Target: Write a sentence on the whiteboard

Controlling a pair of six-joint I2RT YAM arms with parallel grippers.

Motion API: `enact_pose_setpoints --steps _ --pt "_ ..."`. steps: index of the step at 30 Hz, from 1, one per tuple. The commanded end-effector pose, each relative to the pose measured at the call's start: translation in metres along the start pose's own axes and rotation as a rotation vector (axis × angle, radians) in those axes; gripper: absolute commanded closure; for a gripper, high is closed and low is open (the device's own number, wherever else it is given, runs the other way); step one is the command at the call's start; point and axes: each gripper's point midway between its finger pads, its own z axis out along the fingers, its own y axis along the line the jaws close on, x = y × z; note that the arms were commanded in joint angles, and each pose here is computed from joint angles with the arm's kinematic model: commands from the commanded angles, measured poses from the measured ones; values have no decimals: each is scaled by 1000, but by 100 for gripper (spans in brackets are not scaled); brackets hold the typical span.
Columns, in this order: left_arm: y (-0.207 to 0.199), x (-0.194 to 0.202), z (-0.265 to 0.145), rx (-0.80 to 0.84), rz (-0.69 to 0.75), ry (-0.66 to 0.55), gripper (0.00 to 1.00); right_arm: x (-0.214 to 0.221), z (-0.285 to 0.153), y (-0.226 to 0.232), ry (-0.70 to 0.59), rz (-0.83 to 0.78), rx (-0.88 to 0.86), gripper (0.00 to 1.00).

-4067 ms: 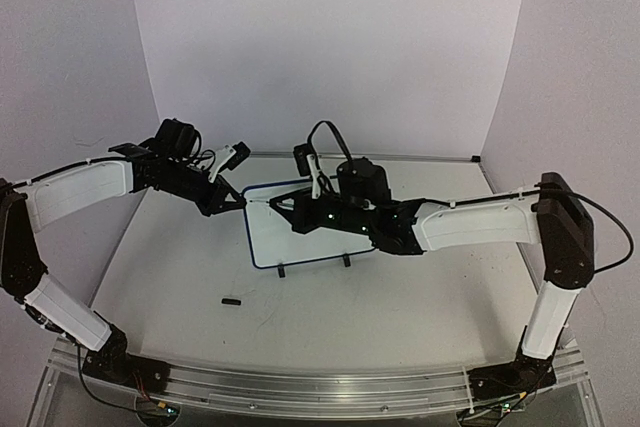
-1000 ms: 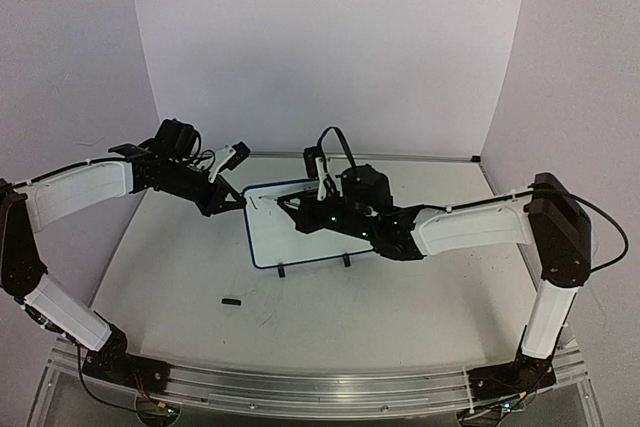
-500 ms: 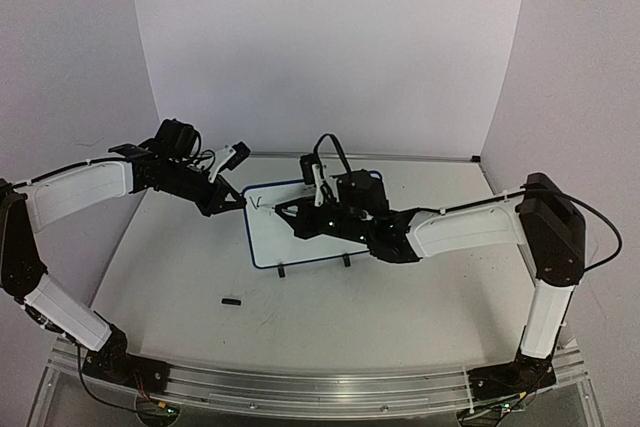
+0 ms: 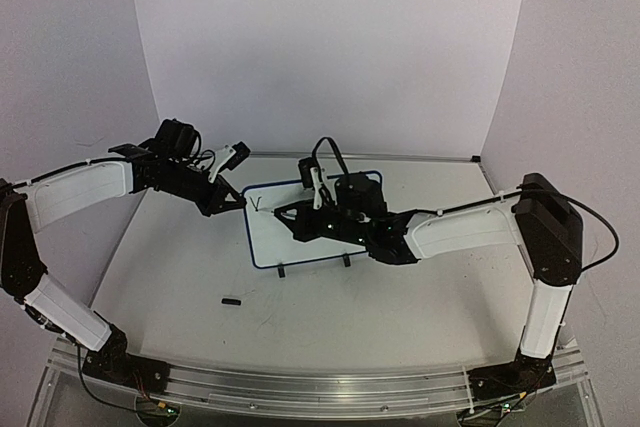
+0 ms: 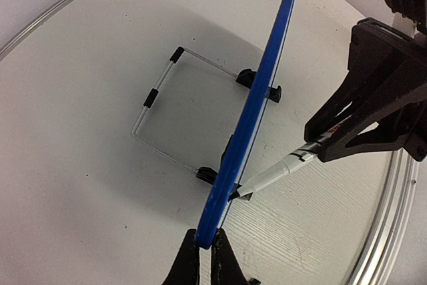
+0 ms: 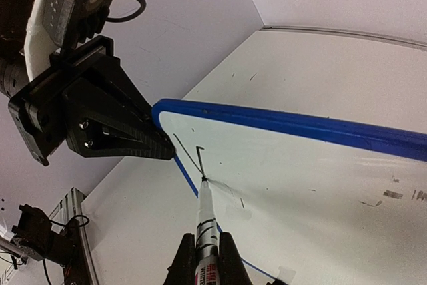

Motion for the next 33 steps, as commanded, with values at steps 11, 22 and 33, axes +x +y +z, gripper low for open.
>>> enact_pose_setpoints --steps 11,22,33 --pt "7 -2 -3 -45 38 -7 100 24 5 -23 27 47 51 100" --pt "8 -1 -4 -51 39 -6 100 15 -5 -3 18 23 -31 100" --pt "7 -2 -5 -51 40 -10 100 -17 -28 12 -66 -7 -43 100"
